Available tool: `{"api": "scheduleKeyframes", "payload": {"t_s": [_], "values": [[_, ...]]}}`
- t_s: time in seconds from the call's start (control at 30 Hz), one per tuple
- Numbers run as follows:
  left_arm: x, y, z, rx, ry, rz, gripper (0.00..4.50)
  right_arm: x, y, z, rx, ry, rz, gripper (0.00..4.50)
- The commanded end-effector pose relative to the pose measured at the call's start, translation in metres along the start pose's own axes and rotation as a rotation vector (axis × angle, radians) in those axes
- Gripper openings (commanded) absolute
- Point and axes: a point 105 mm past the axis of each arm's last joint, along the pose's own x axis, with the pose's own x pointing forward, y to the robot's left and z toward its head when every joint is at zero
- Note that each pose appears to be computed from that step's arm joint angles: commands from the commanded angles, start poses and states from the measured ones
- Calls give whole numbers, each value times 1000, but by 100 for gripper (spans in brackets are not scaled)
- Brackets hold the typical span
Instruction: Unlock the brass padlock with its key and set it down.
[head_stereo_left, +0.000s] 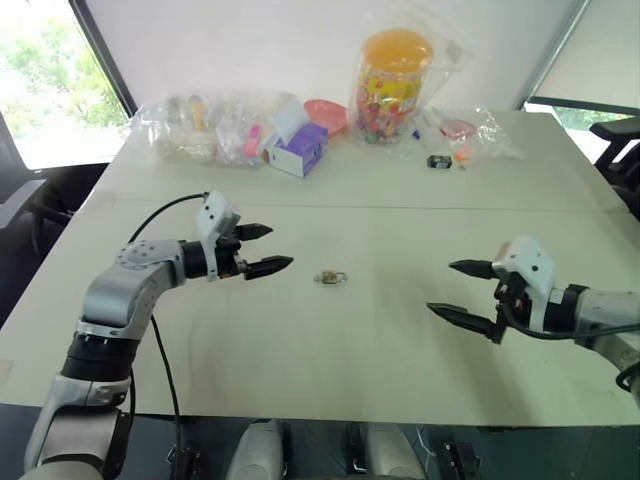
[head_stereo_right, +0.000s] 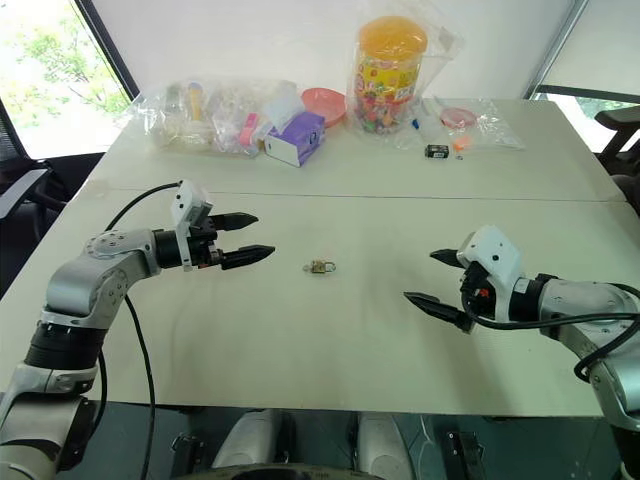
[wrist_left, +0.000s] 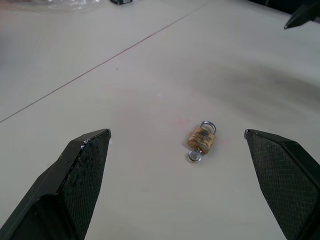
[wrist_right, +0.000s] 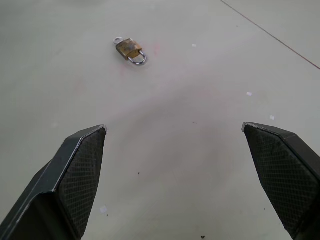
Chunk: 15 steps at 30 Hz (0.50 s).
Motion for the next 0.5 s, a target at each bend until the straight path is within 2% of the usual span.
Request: {"api": "scheduleKeyframes", "payload": {"t_s": [0.03, 0.5], "values": [[-10, 1, 12, 61, -7, 9, 448, -1, -1, 11, -45, -16, 11, 450], [-10, -12, 10, 70, 60, -37, 448, 4, 1, 14, -83, 11, 48, 450]]}}
